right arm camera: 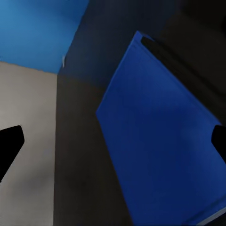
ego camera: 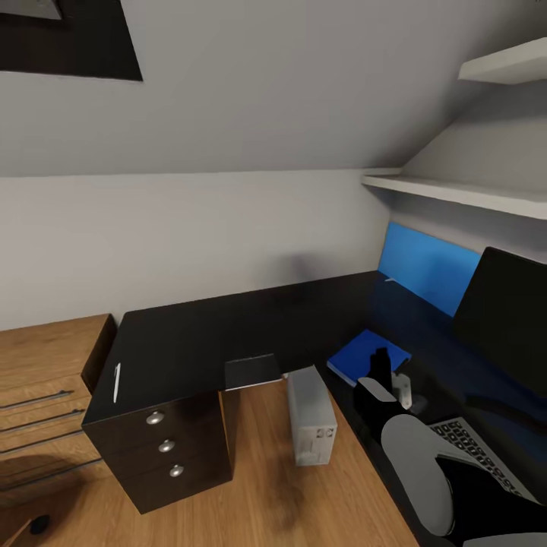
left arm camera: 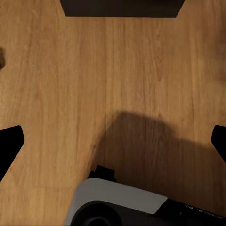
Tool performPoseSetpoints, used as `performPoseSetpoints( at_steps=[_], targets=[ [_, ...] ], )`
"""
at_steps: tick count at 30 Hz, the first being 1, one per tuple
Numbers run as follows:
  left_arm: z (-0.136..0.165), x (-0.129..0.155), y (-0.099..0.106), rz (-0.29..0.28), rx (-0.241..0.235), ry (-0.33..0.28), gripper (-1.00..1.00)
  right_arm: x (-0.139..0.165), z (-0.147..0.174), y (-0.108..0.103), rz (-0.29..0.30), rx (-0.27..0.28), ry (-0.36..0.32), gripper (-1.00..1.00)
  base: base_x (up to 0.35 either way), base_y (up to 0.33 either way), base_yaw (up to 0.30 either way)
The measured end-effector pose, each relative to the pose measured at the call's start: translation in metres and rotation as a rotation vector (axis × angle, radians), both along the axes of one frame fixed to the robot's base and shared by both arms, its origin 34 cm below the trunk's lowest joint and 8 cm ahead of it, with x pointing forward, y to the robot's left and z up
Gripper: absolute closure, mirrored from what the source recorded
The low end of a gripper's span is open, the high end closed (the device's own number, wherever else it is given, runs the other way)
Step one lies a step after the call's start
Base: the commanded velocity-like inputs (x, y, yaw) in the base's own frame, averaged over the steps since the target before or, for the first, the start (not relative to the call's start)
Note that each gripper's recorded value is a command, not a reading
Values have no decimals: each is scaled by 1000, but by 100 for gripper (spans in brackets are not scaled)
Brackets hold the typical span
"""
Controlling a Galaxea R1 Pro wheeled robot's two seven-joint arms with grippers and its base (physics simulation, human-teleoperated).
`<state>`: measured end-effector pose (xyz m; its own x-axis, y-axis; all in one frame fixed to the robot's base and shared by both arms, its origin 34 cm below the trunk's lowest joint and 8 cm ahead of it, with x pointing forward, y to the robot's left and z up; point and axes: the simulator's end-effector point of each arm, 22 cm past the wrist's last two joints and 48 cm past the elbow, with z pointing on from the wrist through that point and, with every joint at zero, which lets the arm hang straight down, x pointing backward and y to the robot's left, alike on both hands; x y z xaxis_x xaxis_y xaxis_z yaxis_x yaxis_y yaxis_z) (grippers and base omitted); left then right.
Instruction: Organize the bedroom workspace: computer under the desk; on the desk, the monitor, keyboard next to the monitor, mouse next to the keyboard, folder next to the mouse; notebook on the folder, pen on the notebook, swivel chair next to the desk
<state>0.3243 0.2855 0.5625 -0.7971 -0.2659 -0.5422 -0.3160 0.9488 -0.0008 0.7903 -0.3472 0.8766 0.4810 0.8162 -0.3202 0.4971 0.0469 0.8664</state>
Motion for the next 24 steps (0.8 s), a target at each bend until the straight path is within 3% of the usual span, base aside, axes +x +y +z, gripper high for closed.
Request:
performPoseSetpoints(
  at_steps=[3,9,18,21,22,24],
  targets=[
    [4,-1,0,2,0,1,-100,3,9,1,10,-15,-23,-100,0,0,0],
    [10,-2,0,1,-1,3,-100,13,41,9,59,-77,-138,-100,0,0,20],
    [11,0,-3,-9,-4,-4,-100,17,49,29,90,-81,-172,-100,0,0,132],
    [12,2,-3,-10,-4,-7,-100,18,50,42,109,-76,-174,-100,0,0,158],
    [12,2,-3,-8,-3,-9,-100,19,50,63,155,-91,-168,-100,0,0,159],
    [12,3,-1,-3,-2,-11,-100,19,49,76,195,-112,-158,-100,0,0,158]
  ],
)
